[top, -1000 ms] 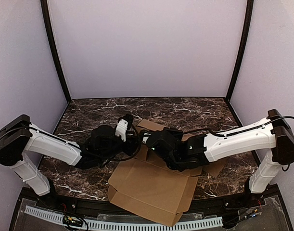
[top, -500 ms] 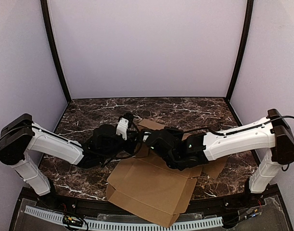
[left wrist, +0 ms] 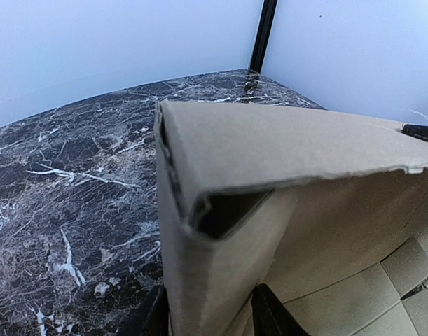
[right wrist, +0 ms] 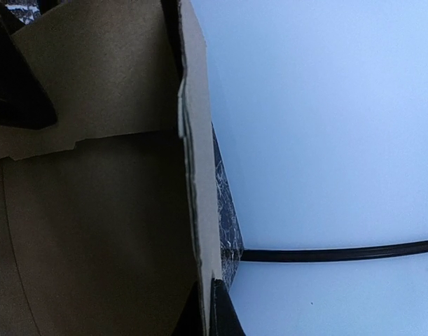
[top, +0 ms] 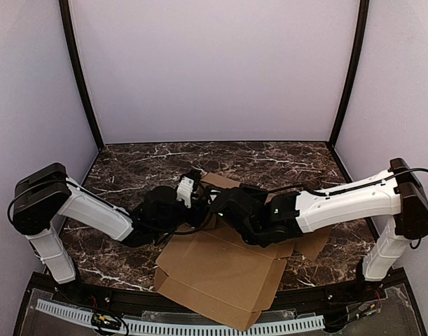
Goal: Fold the paper box
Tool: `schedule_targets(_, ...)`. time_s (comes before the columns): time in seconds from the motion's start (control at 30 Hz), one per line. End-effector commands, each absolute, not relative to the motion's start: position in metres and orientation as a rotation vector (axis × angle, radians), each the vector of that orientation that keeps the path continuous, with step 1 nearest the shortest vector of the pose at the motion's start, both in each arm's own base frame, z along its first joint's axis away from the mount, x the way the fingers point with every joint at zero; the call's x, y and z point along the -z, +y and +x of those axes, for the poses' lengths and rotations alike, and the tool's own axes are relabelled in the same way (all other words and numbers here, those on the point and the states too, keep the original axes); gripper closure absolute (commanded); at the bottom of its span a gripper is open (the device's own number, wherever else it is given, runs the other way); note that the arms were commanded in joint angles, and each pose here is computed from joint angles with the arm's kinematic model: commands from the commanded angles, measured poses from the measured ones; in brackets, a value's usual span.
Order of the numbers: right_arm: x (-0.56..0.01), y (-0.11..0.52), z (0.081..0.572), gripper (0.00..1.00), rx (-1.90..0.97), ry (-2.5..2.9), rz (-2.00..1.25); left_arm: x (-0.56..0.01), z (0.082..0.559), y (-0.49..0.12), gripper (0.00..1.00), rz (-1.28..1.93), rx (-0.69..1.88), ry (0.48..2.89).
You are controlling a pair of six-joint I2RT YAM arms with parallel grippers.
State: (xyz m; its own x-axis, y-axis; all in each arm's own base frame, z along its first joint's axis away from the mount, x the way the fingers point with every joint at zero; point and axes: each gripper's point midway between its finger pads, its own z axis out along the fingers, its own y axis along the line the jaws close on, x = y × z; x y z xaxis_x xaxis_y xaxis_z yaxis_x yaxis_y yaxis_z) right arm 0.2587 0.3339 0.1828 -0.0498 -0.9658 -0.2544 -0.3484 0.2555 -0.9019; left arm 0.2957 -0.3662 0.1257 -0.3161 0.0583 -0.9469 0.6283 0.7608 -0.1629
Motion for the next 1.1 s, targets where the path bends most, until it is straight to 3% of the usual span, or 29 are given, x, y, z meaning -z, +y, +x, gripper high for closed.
schedule_targets(0.0,-0.095,0.331,0.227,1.0,0.7,1.688,-1.605,-0.132,0.298,-0.374,0.61,0.534,0.651,1.801)
schedule_targets(0.37,-0.101,0.333,0.227,0.99,0.665,1.718,-1.556,-0.138,0.296,-0.38,0.92,0.545,0.692,1.789)
schedule_targets(0.47,-0.111,0.34,0.227,0.82,0.61,1.731,-1.523,-0.142,0.296,-0.382,0.99,0.551,0.696,1.783)
schedule_targets(0.63,-0.14,0.357,0.219,0.5,0.444,1.764,-1.451,-0.147,0.295,-0.382,0.99,0.555,0.702,1.773)
schedule_targets(0.73,-0.164,0.367,0.211,0.37,0.317,1.765,-1.406,-0.147,0.295,-0.38,0.99,0.553,0.698,1.773)
schedule_targets(1.07,-0.234,0.382,0.168,0.13,-0.139,1.791,-1.359,-0.14,0.291,-0.374,0.99,0.555,0.688,1.782)
